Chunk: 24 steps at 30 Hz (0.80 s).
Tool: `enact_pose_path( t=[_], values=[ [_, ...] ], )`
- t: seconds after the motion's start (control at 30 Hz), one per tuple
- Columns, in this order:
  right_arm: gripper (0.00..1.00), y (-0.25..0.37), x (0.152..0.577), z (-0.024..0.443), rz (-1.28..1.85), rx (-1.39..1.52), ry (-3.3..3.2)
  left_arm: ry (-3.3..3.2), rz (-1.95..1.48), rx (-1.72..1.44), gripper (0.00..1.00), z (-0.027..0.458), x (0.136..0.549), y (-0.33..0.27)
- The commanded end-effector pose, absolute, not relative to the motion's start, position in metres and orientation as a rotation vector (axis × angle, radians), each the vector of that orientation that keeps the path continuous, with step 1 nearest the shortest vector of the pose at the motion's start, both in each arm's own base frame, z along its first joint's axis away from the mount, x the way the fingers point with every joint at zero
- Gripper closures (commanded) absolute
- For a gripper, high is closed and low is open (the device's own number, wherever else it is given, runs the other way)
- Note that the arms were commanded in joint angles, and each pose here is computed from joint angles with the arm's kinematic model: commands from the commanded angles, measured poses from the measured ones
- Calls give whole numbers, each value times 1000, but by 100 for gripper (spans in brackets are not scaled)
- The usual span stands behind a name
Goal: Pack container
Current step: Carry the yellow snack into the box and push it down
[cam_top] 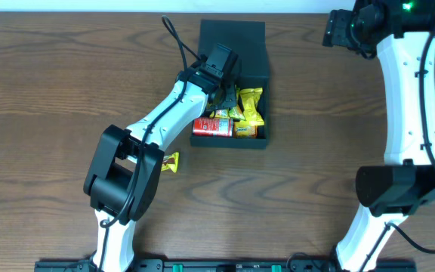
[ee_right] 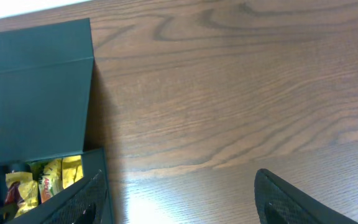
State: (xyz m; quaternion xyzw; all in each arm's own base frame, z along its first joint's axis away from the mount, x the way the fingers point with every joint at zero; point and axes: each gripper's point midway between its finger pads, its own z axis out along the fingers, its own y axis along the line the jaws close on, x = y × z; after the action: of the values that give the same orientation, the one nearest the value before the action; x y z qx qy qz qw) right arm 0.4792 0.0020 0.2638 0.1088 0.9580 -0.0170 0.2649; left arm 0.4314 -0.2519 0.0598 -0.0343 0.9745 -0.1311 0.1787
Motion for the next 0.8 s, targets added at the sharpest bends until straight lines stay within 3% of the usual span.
enact_pose_path(
  t=[0.0,0.2,0.77],
  values=[
    [23,-6,479,266,-67,296,2581,2764,-337,-190,94,56,433,-248],
    [23,-6,479,266,-68,296,2580,2722,-154,-356,94,61,438,-221],
    [21,-5,486,271,-61,295,2548,2753,-270,-429,94,40,440,-239]
  ],
)
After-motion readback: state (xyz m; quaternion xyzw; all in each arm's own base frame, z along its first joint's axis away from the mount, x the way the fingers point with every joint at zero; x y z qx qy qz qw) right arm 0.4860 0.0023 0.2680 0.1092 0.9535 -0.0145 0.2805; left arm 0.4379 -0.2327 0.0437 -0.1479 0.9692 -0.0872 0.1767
